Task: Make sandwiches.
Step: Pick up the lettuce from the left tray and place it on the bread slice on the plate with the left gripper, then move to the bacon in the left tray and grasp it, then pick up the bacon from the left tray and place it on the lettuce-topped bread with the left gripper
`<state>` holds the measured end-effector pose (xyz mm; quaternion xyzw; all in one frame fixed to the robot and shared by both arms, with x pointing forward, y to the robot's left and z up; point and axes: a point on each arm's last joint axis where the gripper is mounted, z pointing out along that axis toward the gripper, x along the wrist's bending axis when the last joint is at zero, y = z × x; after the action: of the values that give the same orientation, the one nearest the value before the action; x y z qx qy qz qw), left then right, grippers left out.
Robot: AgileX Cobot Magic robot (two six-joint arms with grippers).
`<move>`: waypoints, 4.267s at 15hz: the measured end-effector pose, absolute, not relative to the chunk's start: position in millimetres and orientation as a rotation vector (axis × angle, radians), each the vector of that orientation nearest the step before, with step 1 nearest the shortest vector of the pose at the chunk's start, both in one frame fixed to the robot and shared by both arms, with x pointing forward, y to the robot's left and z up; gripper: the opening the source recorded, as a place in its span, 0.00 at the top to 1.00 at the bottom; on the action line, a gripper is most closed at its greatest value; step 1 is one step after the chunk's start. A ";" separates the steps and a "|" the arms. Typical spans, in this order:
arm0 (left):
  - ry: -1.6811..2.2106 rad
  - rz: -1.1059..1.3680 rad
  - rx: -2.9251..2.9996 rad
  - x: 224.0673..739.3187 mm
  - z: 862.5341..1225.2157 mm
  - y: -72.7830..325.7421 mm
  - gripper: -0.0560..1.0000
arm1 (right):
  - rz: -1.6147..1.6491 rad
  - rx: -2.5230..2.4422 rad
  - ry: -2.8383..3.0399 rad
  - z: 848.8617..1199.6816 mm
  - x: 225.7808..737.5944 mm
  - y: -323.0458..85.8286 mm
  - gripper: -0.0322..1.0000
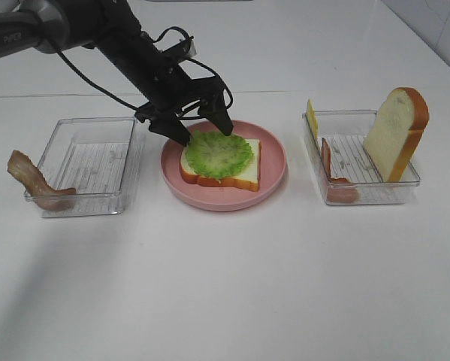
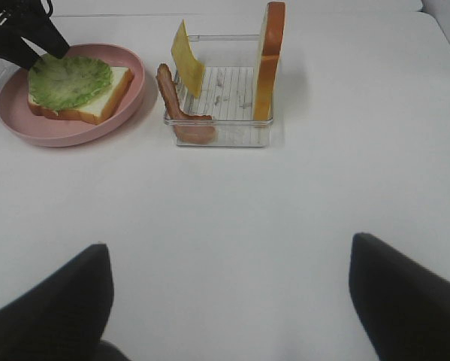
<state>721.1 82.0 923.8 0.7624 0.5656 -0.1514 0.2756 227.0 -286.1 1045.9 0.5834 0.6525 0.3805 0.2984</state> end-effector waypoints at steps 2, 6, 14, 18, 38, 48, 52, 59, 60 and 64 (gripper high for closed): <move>1.541 -0.262 2.103 720.7 948.2 91.7 0.19 | 1.011 1.550 1.734 1045.9 227.0 -286.1 0.19; 1.642 0.040 2.207 713.6 997.8 117.9 0.19 | 1.011 1.550 1.734 1045.9 227.0 -286.1 0.19; 1.777 0.369 2.087 709.9 1072.3 201.0 0.25 | 1.011 1.550 1.734 1045.9 227.0 -286.1 0.19; 1.985 0.328 2.033 675.1 1075.7 268.5 0.25 | 1.011 1.550 1.734 1045.9 227.0 -286.1 0.19; 2.182 -0.047 2.036 633.6 949.7 257.9 0.40 | 1.011 1.550 1.734 1045.9 227.0 -286.1 0.19; 2.189 -0.048 2.066 635.1 940.0 259.1 0.95 | 1.011 1.550 1.734 1045.9 227.0 -286.1 0.19; 2.175 -0.038 2.077 634.9 942.4 259.4 0.95 | 1.011 1.550 1.734 1045.9 227.0 -286.1 0.19; 2.004 -0.099 1.947 652.1 985.1 242.9 0.95 | 1.011 1.550 1.734 1045.9 227.0 -286.1 0.19; 1.958 -0.128 1.911 655.6 992.4 238.0 0.95 | 1.011 1.550 1.734 1045.9 227.0 -286.1 0.19; 1.735 -0.262 1.732 666.1 1020.5 208.5 0.95 | 1.011 1.550 1.734 1045.9 227.0 -286.1 0.19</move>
<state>666.1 208.5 1020.5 0.6627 0.6639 -0.1002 0.3318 227.0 -286.1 1045.9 0.5834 0.6525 0.3805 0.2984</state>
